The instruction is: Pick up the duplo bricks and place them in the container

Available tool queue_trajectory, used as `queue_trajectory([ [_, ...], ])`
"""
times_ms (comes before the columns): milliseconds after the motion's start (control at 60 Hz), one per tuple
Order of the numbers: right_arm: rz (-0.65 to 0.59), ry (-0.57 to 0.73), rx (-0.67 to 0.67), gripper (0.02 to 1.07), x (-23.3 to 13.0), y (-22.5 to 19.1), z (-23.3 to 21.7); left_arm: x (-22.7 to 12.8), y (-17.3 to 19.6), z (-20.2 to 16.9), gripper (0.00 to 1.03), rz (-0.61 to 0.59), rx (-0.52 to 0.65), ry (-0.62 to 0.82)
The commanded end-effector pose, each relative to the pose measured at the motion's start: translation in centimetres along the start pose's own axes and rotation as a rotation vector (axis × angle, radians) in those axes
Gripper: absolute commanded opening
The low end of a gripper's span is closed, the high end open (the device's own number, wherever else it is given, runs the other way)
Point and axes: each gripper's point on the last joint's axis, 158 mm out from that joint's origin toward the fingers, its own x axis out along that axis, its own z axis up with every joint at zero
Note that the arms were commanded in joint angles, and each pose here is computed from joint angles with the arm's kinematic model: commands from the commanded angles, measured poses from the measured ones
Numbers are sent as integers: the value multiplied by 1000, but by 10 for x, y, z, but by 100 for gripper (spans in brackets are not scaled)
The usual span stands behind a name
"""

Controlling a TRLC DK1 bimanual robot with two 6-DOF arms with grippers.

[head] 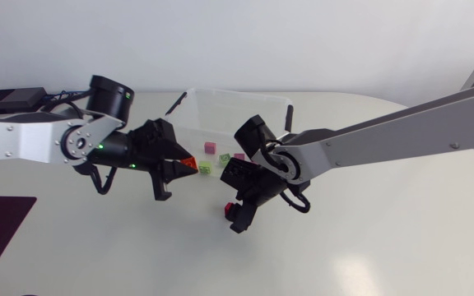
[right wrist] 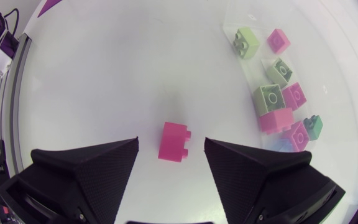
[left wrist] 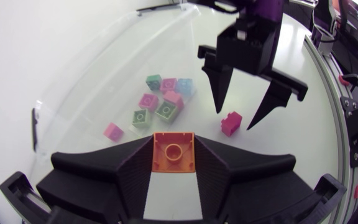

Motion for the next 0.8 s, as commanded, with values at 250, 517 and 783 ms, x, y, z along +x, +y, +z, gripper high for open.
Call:
queue_trajectory([
  [250, 33, 81, 18, 26, 22, 10, -13, -52, 45, 48, 13, 169, -149, -184],
  [517, -3, 62, 14, 22, -17, 9, -7, -30, 110, 79, 14, 280, -259, -300],
  [783, -104, -63, 48, 22, -95, -23, 26, 28, 136, 69, 34, 296, -300, -255],
])
